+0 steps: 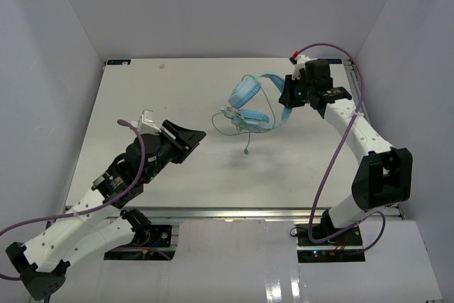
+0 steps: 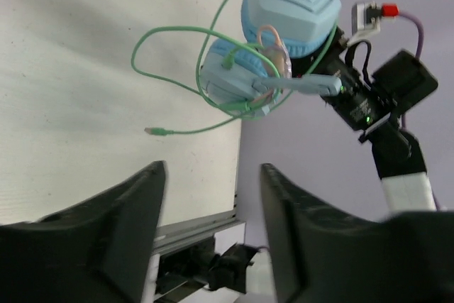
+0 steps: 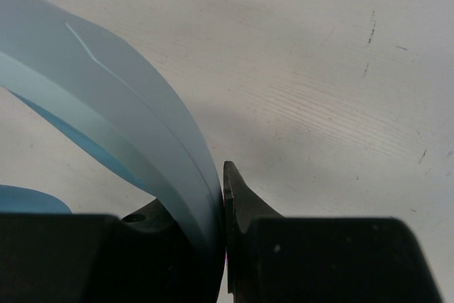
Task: Wrap the headphones
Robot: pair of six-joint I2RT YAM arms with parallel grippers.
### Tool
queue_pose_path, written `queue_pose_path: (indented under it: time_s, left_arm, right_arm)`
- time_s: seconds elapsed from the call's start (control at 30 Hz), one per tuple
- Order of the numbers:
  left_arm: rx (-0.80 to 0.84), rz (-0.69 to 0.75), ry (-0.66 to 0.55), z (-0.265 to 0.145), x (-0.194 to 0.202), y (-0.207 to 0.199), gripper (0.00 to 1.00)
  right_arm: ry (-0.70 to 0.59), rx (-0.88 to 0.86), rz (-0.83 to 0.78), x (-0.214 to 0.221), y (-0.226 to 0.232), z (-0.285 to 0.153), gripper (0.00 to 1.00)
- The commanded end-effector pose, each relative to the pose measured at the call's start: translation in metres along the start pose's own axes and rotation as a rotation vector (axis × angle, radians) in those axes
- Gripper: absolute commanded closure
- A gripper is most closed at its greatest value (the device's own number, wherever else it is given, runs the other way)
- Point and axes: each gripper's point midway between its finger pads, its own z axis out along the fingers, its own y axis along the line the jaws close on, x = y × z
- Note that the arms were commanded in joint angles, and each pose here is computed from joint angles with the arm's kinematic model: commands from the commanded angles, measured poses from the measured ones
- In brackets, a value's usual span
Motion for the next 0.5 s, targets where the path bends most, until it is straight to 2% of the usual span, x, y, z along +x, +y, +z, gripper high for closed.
queue_pose_path:
  time_s: [0.0, 0.07, 0.17, 0.47]
  left_arm:
    - [-0.062, -0.217, -0.080, 0.022, -0.011, -0.004, 0.24]
    - [-0.089, -0.283, -0.096, 0.034, -0.011, -0.004, 0.14]
    - [-0.058, -0.351, -0.147, 0.049, -0.019, -0.014, 0.06]
    - [-0.079, -0.560, -0.156, 0.089, -0.027, -0.010, 0.06]
  right_arm:
    - [-0.095, -0.060, 0.016, -0.025, 0.014, -0.012, 0.92]
    - [-0.095, -0.061, 0.017, -0.023, 0.014, -0.012, 0.92]
    - [-0.096, -0.066, 0.016, -0.022, 0.016, -0.013, 0.92]
    - [-0.096, -0.073, 0.013, -0.015, 0.017, -0.014, 0.92]
